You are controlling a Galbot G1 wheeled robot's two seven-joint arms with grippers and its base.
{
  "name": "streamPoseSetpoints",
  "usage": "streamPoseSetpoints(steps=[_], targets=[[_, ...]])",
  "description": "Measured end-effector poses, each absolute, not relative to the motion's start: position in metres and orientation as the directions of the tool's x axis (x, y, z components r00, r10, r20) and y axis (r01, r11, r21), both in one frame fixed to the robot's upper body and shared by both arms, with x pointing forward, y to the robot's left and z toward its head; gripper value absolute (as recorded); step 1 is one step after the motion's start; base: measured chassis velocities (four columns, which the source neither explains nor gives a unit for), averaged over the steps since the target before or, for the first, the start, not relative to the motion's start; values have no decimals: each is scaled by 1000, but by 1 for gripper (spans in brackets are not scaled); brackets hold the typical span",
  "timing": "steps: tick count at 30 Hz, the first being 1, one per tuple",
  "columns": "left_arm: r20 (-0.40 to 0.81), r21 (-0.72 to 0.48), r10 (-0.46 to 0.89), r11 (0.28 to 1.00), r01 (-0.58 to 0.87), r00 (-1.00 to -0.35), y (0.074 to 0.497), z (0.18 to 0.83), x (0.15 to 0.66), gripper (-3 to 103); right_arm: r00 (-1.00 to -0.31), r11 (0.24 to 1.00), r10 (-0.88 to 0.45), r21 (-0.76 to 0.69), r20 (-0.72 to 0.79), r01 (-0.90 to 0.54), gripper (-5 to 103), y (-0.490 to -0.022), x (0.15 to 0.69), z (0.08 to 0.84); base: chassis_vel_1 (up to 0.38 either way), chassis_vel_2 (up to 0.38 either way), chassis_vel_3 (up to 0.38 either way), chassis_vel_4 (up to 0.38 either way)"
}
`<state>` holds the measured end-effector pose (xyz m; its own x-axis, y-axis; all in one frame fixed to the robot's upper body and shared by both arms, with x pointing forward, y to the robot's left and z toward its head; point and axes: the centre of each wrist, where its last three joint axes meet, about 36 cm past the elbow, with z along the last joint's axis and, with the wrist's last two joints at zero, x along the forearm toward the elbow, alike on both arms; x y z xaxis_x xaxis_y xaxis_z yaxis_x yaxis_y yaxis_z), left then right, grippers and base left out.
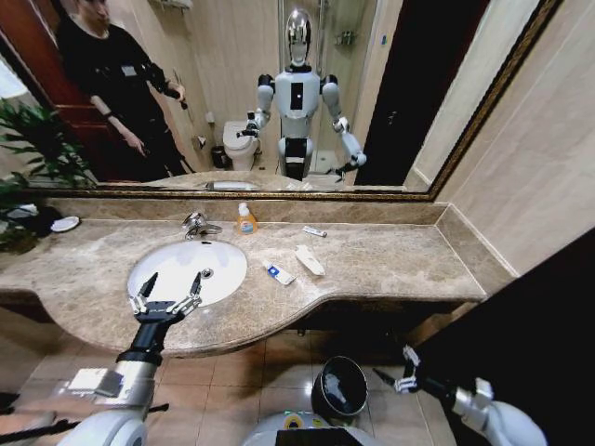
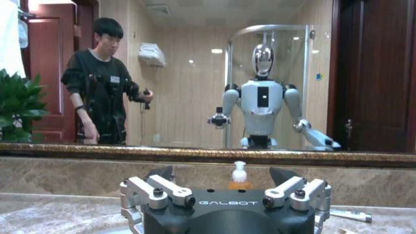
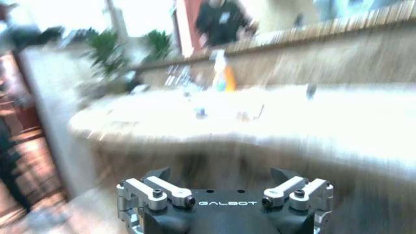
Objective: Pick up the trash from the sink and place it in the trash bin.
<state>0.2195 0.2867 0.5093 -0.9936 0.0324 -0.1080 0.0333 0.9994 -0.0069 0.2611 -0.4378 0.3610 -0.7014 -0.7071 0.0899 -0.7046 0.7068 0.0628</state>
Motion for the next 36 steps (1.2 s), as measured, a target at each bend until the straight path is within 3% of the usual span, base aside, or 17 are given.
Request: streamPoseSetpoints(steps=[1,3,7,17,23,33,36], targets=[[-108,-7,32,999,33,-994,287,509,219,100,-735,737,-676,44,58,-674,100,-411,278,388,0,0,0,0],[-108,-7,32,999,33,-994,287,509,219,100,-744,745,-667,40,45,-666,100,-395,288,402,0,0,0,0],[-108,-7,32,999,33,-994,287,509,219,100,-771,772,-635,14,57,-635,100,-321,340,446,0,0,0,0],[-108,-7,32,999,33,-994,287,509,219,100,-828,825,-518,-134,214,-550,100,-236,381,471,0,0,0,0],[-108,-7,32,999,33,-994,287,509,219,100,-842,826,-466,-208,273,-524,100,-203,408,467,0,0,0,0],[-108,-7,32,999,33,-994,287,509,219,100,-825,832,-450,-176,343,-527,101,-179,459,446,0,0,0,0],[-108,-7,32,999,33,-994,287,509,219,100,-826,840,-437,-167,357,-517,95,-184,470,446,0,0,0,0]])
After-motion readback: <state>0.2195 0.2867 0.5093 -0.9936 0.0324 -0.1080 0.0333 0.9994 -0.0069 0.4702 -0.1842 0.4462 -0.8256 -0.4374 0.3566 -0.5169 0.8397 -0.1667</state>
